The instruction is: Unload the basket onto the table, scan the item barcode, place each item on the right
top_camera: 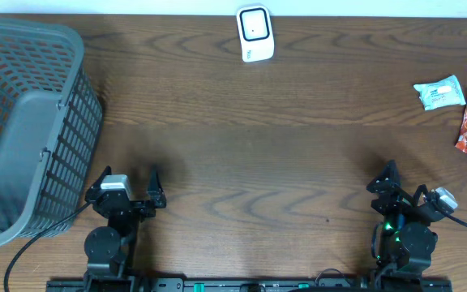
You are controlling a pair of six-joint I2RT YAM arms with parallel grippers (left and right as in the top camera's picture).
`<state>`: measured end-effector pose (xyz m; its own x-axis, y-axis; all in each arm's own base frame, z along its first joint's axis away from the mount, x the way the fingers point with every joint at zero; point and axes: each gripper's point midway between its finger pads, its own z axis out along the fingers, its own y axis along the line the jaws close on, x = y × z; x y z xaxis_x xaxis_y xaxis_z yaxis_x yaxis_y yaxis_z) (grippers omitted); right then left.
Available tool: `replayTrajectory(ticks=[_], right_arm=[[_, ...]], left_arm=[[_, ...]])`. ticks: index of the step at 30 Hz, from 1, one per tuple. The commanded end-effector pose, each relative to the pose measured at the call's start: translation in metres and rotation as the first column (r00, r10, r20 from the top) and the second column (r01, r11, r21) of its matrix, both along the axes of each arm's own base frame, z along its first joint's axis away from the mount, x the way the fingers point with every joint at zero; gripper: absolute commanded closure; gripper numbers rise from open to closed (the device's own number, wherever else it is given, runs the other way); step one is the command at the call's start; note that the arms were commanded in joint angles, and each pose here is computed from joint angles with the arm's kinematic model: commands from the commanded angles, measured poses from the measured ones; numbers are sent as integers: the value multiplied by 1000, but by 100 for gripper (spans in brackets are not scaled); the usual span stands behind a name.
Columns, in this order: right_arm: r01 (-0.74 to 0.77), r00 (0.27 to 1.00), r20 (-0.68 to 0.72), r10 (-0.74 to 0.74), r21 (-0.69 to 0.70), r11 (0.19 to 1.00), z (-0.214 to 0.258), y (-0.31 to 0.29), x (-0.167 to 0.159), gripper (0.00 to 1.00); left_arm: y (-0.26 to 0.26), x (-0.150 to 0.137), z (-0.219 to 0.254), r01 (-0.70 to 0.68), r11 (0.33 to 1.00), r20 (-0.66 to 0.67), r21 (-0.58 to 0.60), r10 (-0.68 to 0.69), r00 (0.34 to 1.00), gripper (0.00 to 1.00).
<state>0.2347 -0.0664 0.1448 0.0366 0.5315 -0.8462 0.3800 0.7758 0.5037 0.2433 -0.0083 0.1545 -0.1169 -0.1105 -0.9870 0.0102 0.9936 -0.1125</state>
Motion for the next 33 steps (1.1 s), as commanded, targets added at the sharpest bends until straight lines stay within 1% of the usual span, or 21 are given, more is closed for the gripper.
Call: replayTrajectory(ticks=[1,33], right_arm=[[19,1000,-2,-19,0,1000,-2,-4,-1,1],[19,1000,-2,-19,0,1000,-2,-4,-1,1]], left_arm=[[4,1,-17,-15,1000,-36,19,16,999,1],[7,1,-18,-27,999,-38,30,28,999,1]])
